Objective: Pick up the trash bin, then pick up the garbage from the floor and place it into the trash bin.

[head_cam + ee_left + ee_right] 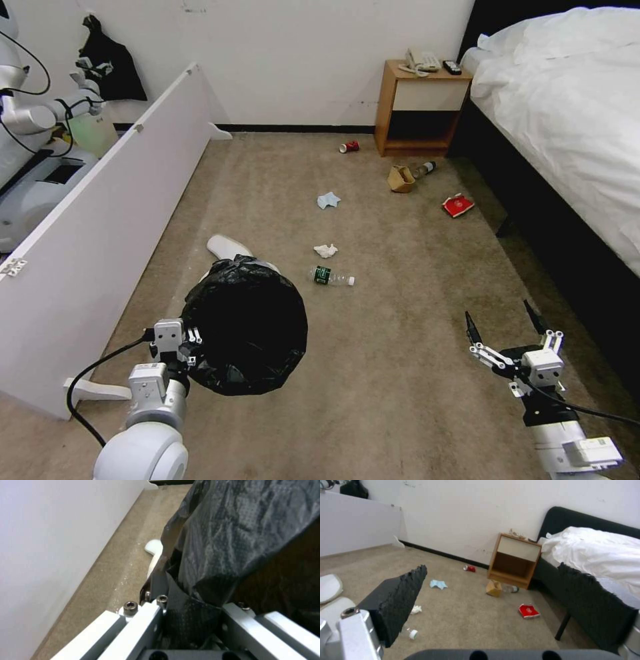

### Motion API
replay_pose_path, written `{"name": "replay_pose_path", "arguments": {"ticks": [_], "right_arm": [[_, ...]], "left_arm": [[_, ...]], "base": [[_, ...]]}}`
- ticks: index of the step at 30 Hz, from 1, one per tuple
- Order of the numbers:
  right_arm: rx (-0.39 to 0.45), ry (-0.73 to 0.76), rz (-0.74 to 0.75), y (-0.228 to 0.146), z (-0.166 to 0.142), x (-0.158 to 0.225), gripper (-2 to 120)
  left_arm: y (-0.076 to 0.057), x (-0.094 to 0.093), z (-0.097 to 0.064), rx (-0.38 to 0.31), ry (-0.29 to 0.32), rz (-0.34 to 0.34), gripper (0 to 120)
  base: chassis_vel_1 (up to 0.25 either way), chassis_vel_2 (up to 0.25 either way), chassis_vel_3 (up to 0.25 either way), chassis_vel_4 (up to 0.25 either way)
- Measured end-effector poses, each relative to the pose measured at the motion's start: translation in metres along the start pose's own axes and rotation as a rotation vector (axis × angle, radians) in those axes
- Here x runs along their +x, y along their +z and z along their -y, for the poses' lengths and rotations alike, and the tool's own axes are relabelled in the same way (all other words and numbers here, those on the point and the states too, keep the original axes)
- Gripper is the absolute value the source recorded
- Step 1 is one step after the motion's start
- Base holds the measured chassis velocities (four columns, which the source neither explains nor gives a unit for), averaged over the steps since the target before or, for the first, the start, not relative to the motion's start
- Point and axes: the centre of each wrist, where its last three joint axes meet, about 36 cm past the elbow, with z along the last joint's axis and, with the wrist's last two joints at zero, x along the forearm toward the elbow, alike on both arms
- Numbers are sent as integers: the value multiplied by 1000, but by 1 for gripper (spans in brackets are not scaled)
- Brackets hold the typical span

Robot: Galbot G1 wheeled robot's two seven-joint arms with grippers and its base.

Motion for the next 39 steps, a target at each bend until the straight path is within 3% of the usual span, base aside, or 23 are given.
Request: {"name": "replay_pose_path", "arguments": {"ticks": [19,39], "right_arm": [[-3,0,-1,1,0,0,100],[-18,0,0,4,-4,-2,100]], "left_arm": [[1,-2,1,43,10,-18,1],[4,-3,1,44,10,-23,1]], "base": [[0,0,0,0],[30,22,24,26]]}}
